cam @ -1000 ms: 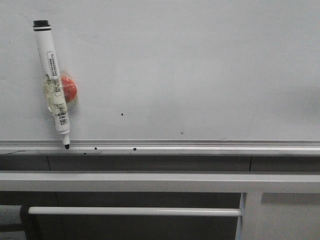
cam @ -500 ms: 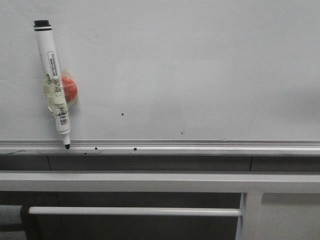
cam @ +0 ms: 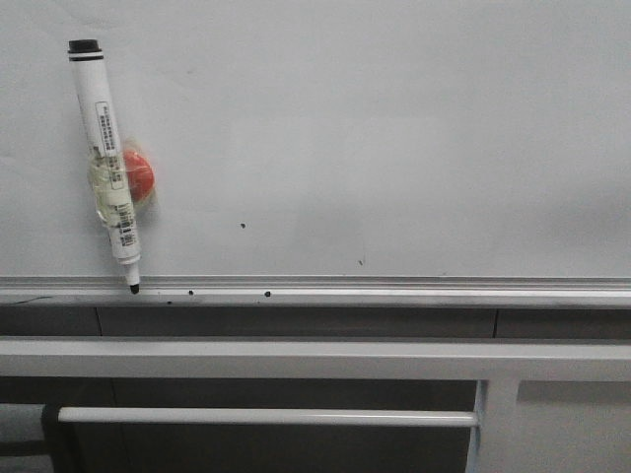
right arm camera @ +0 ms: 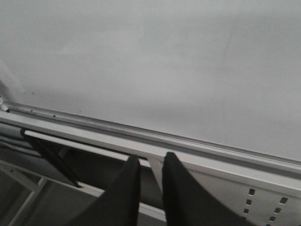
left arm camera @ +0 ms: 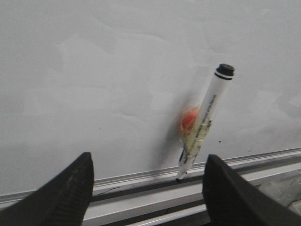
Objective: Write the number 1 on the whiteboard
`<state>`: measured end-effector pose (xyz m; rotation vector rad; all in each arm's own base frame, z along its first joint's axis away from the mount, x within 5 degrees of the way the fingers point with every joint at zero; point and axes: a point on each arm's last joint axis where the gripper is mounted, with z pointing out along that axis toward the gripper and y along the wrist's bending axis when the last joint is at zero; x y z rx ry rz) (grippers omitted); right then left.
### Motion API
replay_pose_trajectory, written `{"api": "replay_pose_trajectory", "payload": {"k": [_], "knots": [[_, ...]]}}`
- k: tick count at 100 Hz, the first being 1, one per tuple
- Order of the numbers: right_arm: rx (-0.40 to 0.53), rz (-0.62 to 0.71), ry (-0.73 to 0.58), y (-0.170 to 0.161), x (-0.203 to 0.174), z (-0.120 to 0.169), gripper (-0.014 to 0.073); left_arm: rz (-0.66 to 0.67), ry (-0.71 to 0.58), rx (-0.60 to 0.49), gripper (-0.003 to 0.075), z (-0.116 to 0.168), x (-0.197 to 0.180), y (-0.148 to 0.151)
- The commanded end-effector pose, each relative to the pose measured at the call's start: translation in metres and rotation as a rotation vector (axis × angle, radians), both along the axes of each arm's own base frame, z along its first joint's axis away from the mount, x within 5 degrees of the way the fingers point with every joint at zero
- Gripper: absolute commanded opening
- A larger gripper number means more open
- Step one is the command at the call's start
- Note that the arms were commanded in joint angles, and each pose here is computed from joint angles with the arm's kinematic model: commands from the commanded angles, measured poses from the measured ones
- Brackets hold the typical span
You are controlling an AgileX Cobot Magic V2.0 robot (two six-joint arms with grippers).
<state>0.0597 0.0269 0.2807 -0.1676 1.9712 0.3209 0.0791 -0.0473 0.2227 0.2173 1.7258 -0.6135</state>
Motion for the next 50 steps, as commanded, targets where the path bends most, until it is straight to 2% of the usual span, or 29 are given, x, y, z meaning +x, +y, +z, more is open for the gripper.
{"api": "replay_pose_trajectory", "payload": {"k": [1, 21, 50], "knots": [[0.035, 0.002, -0.077, 0.001, 0.01, 0.016, 0.0098, -0.037, -0.099, -0.074, 0.0401, 0.018, 0.006, -0.008], [0.032, 0.026, -0.077, 0.003, 0.019, 0.017, 0.0098, -0.12, -0.068, -0.053, 0.0382, 0.007, 0.025, -0.035], [0.022, 0.039, -0.077, 0.004, 0.019, 0.016, 0.0098, -0.093, -0.033, -0.071, 0.0382, -0.014, 0.051, -0.056]]}}
